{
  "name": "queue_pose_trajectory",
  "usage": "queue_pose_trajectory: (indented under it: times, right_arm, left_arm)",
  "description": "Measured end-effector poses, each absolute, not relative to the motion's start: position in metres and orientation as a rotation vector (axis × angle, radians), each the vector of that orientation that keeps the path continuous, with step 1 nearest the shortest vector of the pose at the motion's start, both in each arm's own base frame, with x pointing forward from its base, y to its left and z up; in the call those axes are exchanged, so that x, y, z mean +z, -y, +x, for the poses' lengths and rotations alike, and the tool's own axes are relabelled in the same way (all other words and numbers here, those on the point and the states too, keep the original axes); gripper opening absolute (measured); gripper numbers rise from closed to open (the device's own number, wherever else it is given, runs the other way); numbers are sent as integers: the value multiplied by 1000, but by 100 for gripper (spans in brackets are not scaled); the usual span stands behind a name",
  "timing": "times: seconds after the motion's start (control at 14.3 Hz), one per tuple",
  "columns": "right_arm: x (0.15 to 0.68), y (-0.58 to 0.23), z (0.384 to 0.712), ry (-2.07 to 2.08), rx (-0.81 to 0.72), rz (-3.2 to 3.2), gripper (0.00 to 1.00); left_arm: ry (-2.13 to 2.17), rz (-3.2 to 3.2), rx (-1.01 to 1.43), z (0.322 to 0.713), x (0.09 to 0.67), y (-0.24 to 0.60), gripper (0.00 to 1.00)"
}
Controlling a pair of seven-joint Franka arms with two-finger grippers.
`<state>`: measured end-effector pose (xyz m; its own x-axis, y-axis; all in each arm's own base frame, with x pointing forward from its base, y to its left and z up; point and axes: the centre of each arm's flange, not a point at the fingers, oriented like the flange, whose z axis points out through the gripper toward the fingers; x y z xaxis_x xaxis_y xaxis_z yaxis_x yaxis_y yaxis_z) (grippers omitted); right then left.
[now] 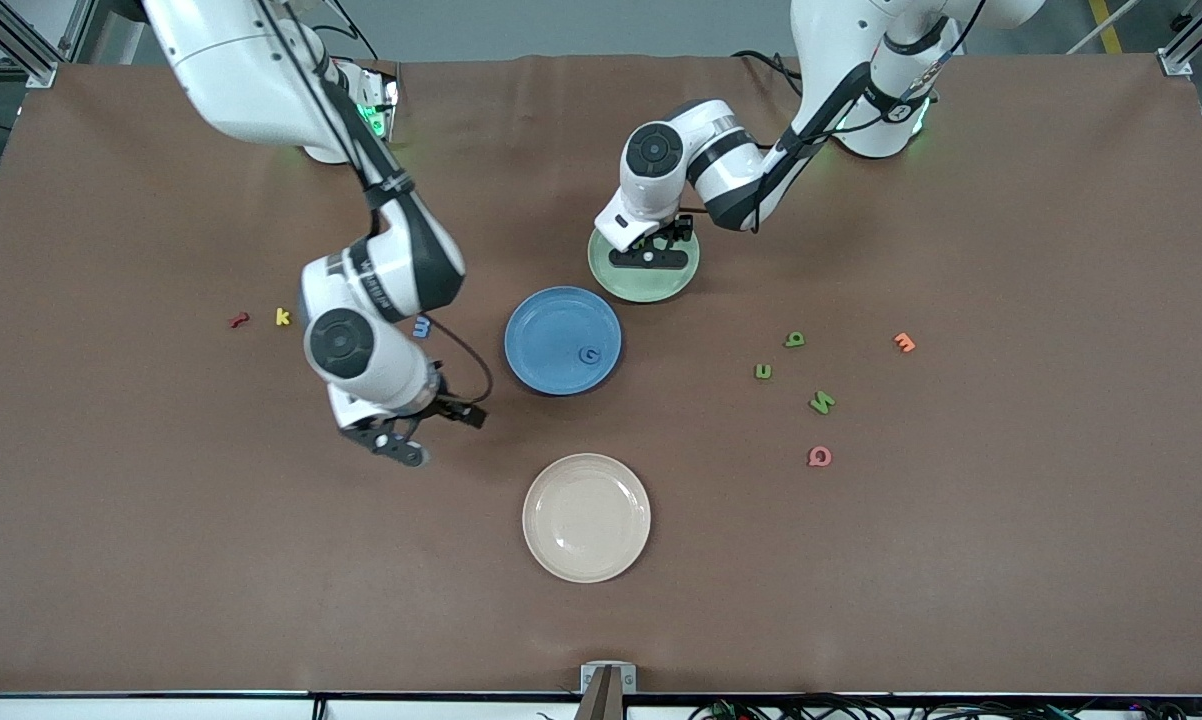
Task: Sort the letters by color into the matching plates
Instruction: 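Grasp the blue X with the right gripper while the left gripper reaches letters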
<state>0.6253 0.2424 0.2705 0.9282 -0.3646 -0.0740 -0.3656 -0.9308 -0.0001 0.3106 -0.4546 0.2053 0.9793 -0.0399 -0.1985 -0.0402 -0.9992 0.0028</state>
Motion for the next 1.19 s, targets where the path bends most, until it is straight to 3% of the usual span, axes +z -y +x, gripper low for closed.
queue_pose_trajectory:
  times: [0.28, 0.49, 0.63, 1.19]
  right_arm:
    - [259, -162, 645, -512, 70, -3104, 96]
    - [241, -134, 643, -487, 36, -3102, 72]
    - [230, -125, 638, -477, 18, -3100, 67]
    - [173, -123, 622, -453, -11, -3097, 64]
  left_arm:
    - [-16, -3161, 233, 362, 228, 423, 99]
    - [14, -3174, 176, 402, 247, 386, 99]
    - [13, -3162, 174, 421, 252, 361, 99]
    - [-34, -3050, 44, 485, 233, 254, 99]
